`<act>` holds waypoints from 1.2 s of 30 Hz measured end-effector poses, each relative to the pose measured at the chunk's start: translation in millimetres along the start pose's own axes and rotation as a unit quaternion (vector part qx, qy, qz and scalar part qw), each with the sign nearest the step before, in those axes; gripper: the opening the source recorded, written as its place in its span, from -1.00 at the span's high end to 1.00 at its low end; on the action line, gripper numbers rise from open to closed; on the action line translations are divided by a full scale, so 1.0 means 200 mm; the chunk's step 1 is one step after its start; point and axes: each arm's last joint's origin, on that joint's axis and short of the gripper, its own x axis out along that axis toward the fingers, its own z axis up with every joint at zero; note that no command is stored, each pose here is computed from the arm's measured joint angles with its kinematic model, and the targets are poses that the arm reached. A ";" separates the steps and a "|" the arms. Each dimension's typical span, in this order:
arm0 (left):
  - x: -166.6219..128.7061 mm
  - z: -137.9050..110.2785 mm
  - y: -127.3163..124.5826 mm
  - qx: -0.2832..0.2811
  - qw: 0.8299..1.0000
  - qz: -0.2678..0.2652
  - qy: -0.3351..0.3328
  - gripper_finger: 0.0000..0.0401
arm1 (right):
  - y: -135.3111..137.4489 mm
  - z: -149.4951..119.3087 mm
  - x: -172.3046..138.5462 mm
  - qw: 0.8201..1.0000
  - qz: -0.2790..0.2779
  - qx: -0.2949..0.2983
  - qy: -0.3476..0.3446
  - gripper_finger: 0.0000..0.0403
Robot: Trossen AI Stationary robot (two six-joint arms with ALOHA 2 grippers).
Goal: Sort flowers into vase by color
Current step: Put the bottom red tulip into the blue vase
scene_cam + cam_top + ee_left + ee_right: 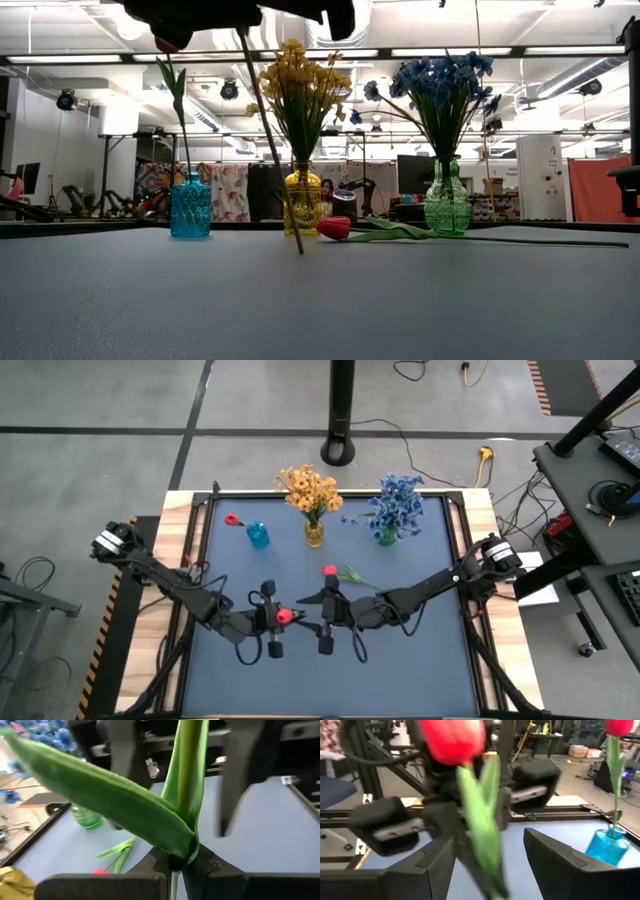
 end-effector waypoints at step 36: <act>-0.01 0.01 0.03 -0.013 0.999 0.036 0.001 0.48 | -0.10 0.05 0.02 1.000 0.021 -0.017 0.009 0.91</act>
